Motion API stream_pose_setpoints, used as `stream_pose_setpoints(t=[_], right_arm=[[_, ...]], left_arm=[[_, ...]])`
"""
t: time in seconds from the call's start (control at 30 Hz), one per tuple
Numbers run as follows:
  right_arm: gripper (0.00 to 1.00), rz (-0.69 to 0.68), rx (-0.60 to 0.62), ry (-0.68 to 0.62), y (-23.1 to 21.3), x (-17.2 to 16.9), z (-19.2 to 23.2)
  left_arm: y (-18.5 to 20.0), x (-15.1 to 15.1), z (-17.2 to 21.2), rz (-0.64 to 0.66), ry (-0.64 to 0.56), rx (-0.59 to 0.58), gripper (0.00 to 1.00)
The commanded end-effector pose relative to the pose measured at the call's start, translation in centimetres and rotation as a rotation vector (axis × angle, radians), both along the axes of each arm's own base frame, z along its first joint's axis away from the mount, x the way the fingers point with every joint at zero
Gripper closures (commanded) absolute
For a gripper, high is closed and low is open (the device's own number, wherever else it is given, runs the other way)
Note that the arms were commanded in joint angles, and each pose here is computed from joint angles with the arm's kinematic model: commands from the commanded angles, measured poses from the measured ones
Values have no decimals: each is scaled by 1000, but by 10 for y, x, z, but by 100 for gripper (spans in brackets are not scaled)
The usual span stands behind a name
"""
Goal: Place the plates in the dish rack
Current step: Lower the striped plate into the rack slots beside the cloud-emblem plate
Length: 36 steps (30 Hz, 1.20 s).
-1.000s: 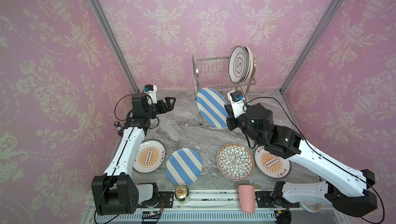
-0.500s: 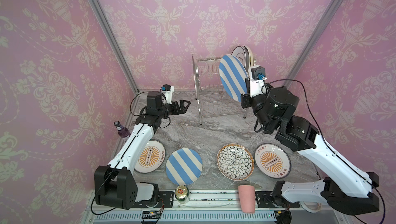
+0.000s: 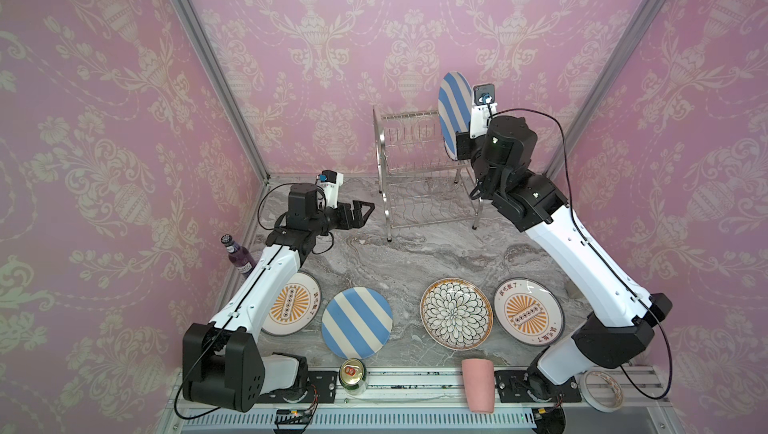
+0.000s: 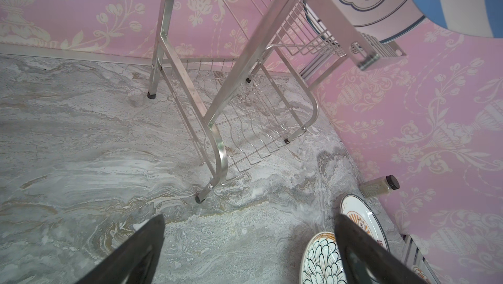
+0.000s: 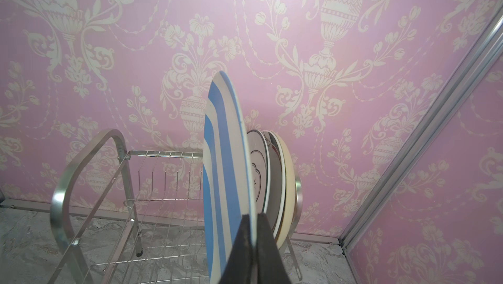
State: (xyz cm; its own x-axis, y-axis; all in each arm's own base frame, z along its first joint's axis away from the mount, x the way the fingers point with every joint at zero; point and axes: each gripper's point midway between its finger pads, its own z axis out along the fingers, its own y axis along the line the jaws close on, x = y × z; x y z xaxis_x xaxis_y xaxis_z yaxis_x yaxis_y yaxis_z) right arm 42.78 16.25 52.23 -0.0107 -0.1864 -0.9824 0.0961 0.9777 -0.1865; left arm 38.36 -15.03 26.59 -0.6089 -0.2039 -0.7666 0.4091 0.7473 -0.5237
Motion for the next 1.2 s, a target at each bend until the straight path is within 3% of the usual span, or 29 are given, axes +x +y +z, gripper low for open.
stream_pose_setpoints(t=[0.0,0.23,0.43,1.17], right_arm=[[100,3,81,-50,-5,13,17],[100,-40,28,-21,5,50,1],[100,-74,1,-19,5,68,-5],[100,-100,39,25,-11,89,-37]], left_arm=[[-4,-13,7,-41,-30,9,1],[5,-18,-2,-15,-7,86,1],[6,-21,-2,-6,-15,86,1],[10,-20,-11,0,-5,121,1]])
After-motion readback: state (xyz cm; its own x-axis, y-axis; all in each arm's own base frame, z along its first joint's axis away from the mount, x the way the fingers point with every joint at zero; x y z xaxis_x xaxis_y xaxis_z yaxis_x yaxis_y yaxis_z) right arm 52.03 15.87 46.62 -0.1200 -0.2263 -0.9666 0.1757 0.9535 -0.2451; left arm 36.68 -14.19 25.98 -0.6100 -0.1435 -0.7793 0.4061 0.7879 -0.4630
